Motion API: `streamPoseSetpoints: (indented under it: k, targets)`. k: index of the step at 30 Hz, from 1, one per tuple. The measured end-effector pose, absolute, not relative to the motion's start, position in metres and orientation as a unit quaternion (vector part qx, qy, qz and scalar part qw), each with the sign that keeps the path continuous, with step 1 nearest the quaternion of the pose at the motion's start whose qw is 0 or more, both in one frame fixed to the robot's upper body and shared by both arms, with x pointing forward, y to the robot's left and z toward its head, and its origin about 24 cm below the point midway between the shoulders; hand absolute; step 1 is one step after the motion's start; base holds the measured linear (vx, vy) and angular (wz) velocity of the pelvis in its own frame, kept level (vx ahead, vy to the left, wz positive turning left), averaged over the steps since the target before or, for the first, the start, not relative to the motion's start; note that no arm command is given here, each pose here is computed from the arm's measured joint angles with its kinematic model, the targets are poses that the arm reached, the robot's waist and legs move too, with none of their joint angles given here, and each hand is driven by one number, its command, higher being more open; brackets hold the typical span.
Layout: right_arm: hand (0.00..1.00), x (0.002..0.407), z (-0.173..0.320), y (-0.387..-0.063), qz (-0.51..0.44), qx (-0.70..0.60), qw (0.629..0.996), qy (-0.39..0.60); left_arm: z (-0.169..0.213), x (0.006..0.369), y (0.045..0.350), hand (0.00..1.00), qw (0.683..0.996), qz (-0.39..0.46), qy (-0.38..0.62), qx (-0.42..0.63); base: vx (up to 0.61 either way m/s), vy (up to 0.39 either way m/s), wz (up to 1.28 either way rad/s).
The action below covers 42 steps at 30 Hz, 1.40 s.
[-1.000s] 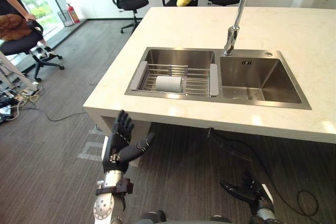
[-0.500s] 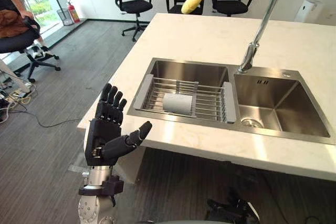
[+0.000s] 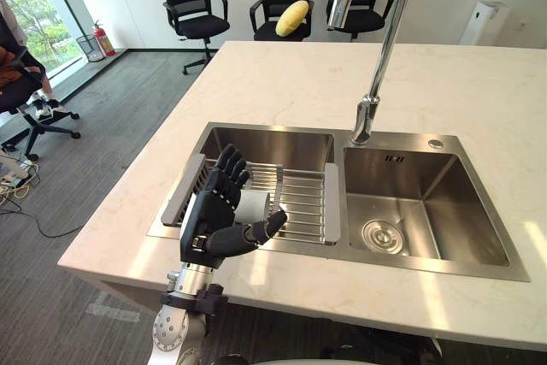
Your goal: Walk over to the sink, pick up the cup, carry it to the dishwasher, place the cup inside the dishwasher, then close the dishwasher door
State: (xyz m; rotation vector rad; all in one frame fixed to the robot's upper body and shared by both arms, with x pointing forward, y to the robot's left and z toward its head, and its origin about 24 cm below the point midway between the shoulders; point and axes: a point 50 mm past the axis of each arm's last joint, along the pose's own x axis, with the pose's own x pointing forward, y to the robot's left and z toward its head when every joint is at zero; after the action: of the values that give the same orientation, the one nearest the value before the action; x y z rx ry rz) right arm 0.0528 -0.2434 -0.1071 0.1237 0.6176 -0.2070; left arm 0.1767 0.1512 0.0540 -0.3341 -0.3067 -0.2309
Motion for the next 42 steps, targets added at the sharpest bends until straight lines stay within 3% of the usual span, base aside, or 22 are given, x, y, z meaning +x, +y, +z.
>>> streamPoseSetpoints:
  k: [8, 14, 29, 42]
  targets:
    - [1.00, 0.056, -0.111, -0.241, -0.111, 0.072, 0.940, 0.314, 0.052, 0.179, 0.154, 1.00, 0.971, -0.109, -0.145, -0.154, 0.10, 0.082, -0.02]
    - [1.00, 0.057, -0.114, -0.236, -0.106, 0.077, 0.938, 0.320, 0.046, 0.180, 0.158, 1.00, 0.987, -0.096, -0.128, -0.007, -0.01, -0.001, -0.01]
    - [1.00, 0.058, -0.119, -0.225, -0.066, 0.069, 0.937, 0.336, 0.061, 0.212, 0.178, 1.00, 0.979, -0.102, -0.135, 0.116, -0.04, -0.018, -0.04]
    - [1.00, 0.068, -0.120, -0.220, -0.036, 0.069, 0.935, 0.345, 0.052, 0.249, 0.207, 1.00, 0.968, -0.089, -0.065, 0.226, 0.02, 0.000, -0.07]
